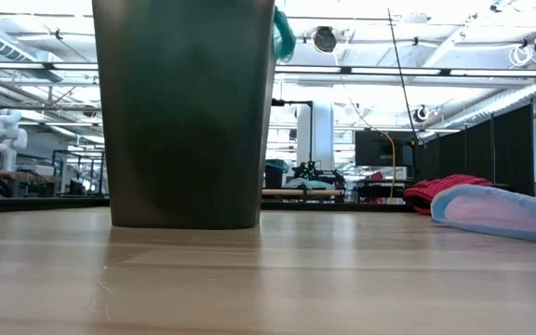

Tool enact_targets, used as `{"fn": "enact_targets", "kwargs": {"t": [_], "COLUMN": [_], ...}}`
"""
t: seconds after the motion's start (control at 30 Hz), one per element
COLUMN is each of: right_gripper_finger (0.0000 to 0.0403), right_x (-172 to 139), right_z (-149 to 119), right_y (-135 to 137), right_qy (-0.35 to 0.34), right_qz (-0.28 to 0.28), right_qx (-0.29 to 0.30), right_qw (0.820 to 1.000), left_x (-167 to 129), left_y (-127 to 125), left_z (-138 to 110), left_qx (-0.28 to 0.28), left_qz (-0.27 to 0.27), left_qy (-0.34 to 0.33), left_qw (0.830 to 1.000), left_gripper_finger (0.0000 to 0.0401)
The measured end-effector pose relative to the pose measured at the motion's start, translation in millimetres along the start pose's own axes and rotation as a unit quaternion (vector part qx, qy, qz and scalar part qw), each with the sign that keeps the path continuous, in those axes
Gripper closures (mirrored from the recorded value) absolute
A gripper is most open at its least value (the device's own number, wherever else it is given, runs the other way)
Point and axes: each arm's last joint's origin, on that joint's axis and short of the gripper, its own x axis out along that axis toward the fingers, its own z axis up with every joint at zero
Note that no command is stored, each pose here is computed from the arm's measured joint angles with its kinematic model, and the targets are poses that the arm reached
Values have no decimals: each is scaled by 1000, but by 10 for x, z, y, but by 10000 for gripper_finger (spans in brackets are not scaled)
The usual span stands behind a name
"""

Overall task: Place trash/remove bag and relplace
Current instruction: Close the blue trash bag

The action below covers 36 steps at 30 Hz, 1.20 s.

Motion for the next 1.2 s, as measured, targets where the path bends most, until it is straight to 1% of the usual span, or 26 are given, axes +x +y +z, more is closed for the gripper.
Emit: {"fn": "enact_targets", "kwargs": {"t": [0.17,0.3,0.4,0.57,0.7,0.8,0.93,1.07,1.13,1.2], "right_gripper_finger": [399,374,337,257,194,163,153,155,154,153], "right_x": [-42,-223,-359,-496,-551,-619,-656,-605,-554,-494], "right_z": [37,162,240,312,332,353,380,370,360,351], "right_y": [18,14,35,127,245,386,483,385,289,175], "right_qy": [-11,-38,-54,-72,-79,-86,-98,-97,-103,-120], "right_qz": [0,-3,2,15,30,45,27,17,32,58], "right_qx": [-22,-37,-49,-75,-80,-103,-169,-211,-223,-226], "right_qw": [1000,999,997,994,993,990,980,973,969,965], "left_x": [-23,-26,-23,-23,-10,-9,-9,15,34,42], "left_y": [-10,-14,-14,-24,-47,-45,-48,-102,-151,-193], "left_z": [2,3,3,2,-5,-5,-6,20,47,66], "left_qx": [-4,-15,-18,-18,-15,-26,-25,-20,-17,-14], "left_qz": [-7,-16,-17,-29,-28,-25,-28,-34,-40,-46], "left_qy": [-4,-3,-3,-1,2,2,3,7,9,10], "left_qw": [1000,1000,1000,999,1000,999,999,999,999,999], "left_gripper_finger": [401,401,401,401,401,401,401,401,401,401]}}
